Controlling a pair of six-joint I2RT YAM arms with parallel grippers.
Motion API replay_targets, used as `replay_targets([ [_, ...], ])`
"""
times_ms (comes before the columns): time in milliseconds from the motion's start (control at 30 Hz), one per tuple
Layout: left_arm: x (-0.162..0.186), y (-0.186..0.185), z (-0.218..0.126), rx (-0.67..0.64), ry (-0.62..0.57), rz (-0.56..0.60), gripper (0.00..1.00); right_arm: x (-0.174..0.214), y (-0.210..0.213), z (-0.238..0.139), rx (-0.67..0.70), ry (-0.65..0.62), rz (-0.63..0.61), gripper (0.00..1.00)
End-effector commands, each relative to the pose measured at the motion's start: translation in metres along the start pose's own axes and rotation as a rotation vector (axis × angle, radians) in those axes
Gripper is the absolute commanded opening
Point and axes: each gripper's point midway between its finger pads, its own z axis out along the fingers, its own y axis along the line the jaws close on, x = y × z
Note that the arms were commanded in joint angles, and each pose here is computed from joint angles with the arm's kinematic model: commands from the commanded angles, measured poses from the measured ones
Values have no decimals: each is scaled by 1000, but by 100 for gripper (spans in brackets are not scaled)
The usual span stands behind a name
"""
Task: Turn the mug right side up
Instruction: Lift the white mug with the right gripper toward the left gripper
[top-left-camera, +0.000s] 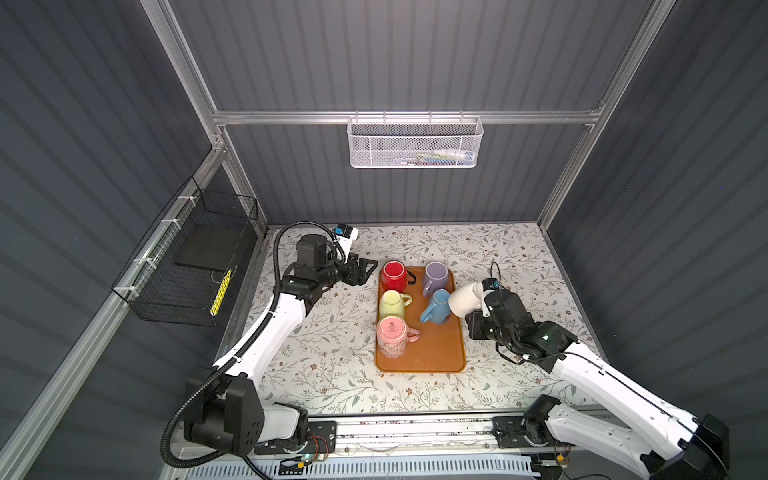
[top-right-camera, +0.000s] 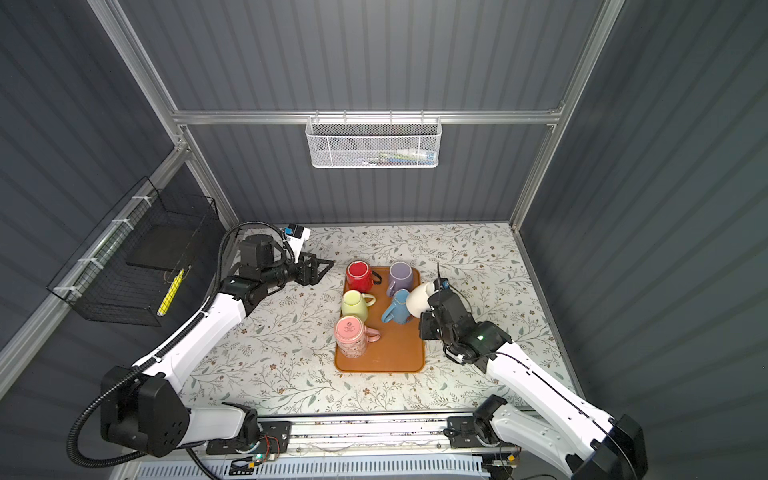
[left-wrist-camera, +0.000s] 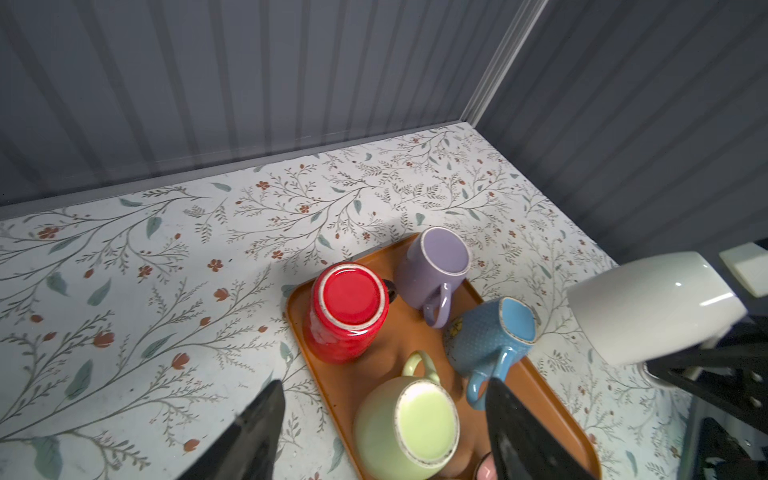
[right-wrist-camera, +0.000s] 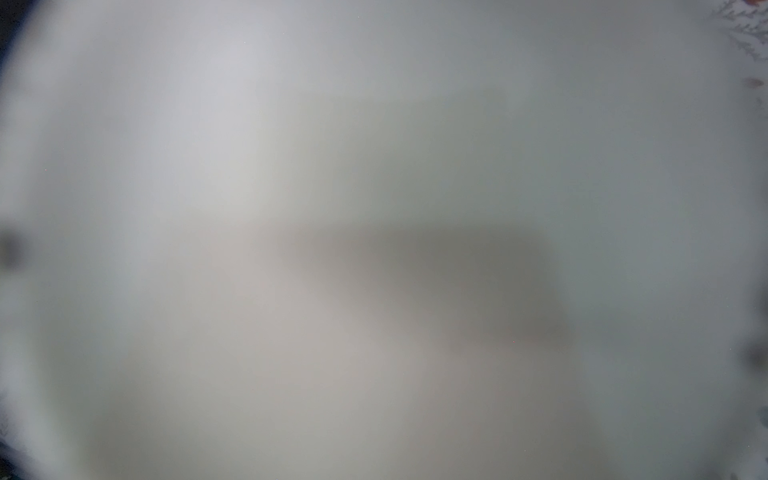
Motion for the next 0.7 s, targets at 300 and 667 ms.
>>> replay_targets([
  [300,-37,-69,-12,389,-51,1,77,-96,59,-19,-262,-227,-85,0],
  [667,-48,-82,-9,474,-110,-44,74,-124,92,-27,-413,-293,-143,0],
])
